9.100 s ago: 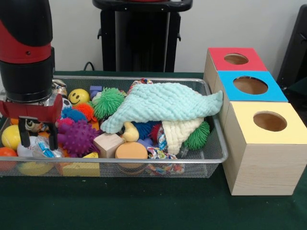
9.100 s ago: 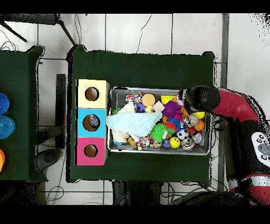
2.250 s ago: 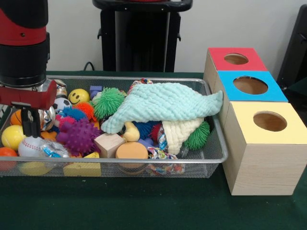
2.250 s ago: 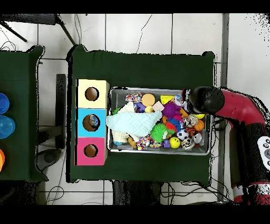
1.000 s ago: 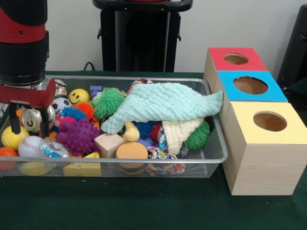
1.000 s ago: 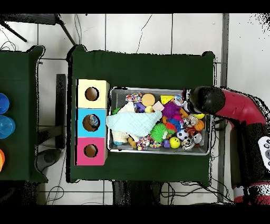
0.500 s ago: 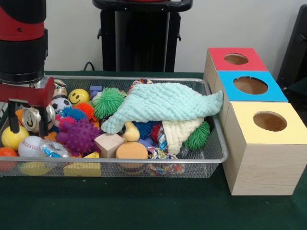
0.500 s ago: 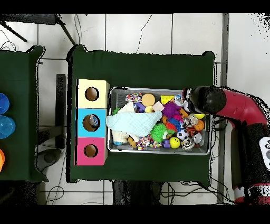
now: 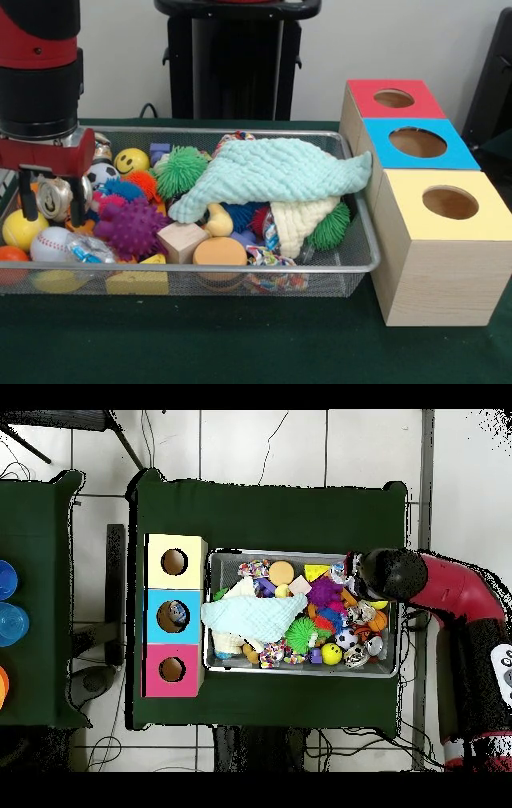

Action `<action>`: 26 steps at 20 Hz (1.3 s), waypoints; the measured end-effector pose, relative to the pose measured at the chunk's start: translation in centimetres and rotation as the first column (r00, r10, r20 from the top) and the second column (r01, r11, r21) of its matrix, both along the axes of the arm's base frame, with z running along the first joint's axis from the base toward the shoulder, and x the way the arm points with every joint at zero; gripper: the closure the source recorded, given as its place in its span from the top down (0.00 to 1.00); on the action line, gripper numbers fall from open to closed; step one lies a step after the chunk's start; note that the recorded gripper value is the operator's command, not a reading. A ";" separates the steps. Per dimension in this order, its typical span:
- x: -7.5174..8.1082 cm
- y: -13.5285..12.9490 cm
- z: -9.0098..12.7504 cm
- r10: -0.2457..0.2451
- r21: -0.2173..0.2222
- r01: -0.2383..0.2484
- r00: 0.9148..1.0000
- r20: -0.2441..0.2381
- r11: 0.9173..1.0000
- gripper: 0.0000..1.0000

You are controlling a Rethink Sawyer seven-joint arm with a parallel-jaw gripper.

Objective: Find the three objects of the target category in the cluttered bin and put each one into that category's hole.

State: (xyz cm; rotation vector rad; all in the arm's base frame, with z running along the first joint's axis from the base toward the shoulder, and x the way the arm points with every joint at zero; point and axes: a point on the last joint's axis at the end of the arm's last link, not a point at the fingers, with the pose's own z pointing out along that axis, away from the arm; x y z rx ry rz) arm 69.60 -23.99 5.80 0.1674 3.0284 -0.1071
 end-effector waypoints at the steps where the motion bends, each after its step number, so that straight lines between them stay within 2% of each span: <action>1: -0.1 0.2 0.2 -0.001 0.003 0.001 1.000 -0.004 1.000 1.00; 5: -0.7 0.6 1.1 -0.003 0.014 0.003 1.000 -0.022 1.000 1.00; 7: -1.2 1.0 2.6 -0.006 0.021 0.007 0.999 -0.041 1.000 1.00; 15: -2.0 2.0 5.8 -0.012 0.029 0.013 0.999 -0.044 0.999 1.00; 26: -3.4 1.7 5.4 -0.020 0.048 0.023 0.998 -0.063 0.999 1.00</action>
